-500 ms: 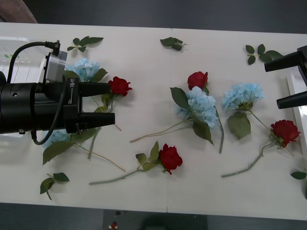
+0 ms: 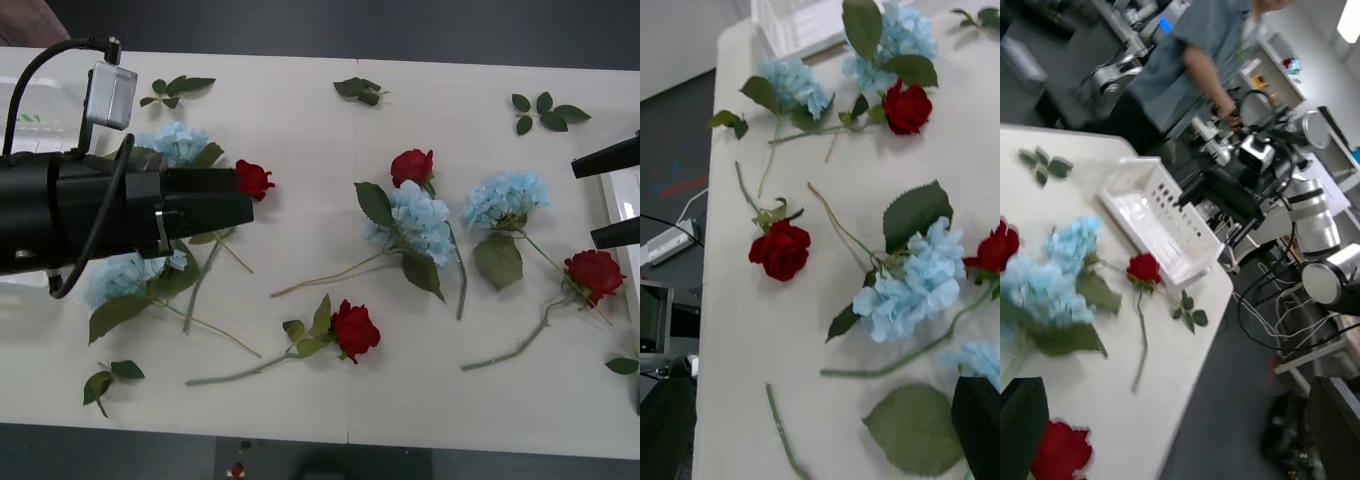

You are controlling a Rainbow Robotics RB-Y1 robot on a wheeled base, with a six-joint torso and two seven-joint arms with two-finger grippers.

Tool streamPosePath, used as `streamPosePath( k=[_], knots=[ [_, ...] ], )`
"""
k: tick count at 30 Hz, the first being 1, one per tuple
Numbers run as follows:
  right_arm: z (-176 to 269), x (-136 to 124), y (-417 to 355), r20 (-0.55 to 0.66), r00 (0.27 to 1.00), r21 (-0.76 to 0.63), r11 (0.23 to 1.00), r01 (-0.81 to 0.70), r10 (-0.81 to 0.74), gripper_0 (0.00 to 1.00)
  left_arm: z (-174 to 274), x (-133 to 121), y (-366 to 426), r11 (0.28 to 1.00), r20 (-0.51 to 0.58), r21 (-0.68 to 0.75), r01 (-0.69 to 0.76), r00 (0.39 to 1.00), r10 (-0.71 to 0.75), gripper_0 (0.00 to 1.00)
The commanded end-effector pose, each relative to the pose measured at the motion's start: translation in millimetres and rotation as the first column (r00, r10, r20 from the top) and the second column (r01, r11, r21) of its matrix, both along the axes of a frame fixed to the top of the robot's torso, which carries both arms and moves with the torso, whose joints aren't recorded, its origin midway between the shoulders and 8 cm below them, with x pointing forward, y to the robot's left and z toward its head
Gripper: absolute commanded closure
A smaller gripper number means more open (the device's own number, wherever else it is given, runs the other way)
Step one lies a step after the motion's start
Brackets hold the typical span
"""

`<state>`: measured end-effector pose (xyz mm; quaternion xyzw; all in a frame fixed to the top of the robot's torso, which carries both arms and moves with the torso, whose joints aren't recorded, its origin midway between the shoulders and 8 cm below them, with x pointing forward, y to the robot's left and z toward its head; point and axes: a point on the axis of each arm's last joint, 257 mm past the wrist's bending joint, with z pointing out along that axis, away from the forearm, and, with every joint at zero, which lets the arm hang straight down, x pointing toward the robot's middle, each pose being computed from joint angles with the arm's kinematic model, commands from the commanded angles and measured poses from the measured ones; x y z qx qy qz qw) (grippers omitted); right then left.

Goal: Put the red flowers into the right box and the blue flowers into the left box

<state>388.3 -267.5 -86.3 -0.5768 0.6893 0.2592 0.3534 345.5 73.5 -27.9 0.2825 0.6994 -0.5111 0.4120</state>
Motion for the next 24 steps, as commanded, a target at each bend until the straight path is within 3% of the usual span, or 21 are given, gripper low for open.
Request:
streamPosePath(
  k=[1, 4, 8, 14, 21, 24],
  knots=[
    [-12, 0, -15, -0.142, 0.979, -0.056, 0.989, 0.138, -0.145, 0.00, -1, -2, 20, 0.989, -0.122, 0.123, -0.088, 0.987, 0.103, 0.00],
    [-26, 0, -19, -0.219, 0.951, -0.088, 0.976, 0.202, -0.216, 0.00, -14, 0, 33, 0.971, -0.211, 0.190, -0.145, 0.960, 0.185, 0.00],
    [-48, -3, -31, -0.326, 0.874, -0.166, 0.932, 0.321, -0.359, 0.00, -43, 9, 63, 0.917, -0.339, 0.311, -0.250, 0.872, 0.353, 0.00],
    [-81, -12, -54, -0.399, 0.722, -0.307, 0.824, 0.476, -0.566, 0.00, -83, 15, 103, 0.810, -0.492, 0.451, -0.375, 0.653, 0.576, 0.00],
    [-114, -25, -68, -0.442, 0.451, -0.432, 0.624, 0.651, -0.775, 0.00, -111, 12, 133, 0.699, -0.591, 0.545, -0.464, 0.379, 0.712, 0.00],
    [-128, -25, -71, -0.443, 0.334, -0.456, 0.530, 0.715, -0.832, 0.00, -125, 11, 138, 0.656, -0.601, 0.579, -0.484, 0.291, 0.745, 0.00]
  ],
)
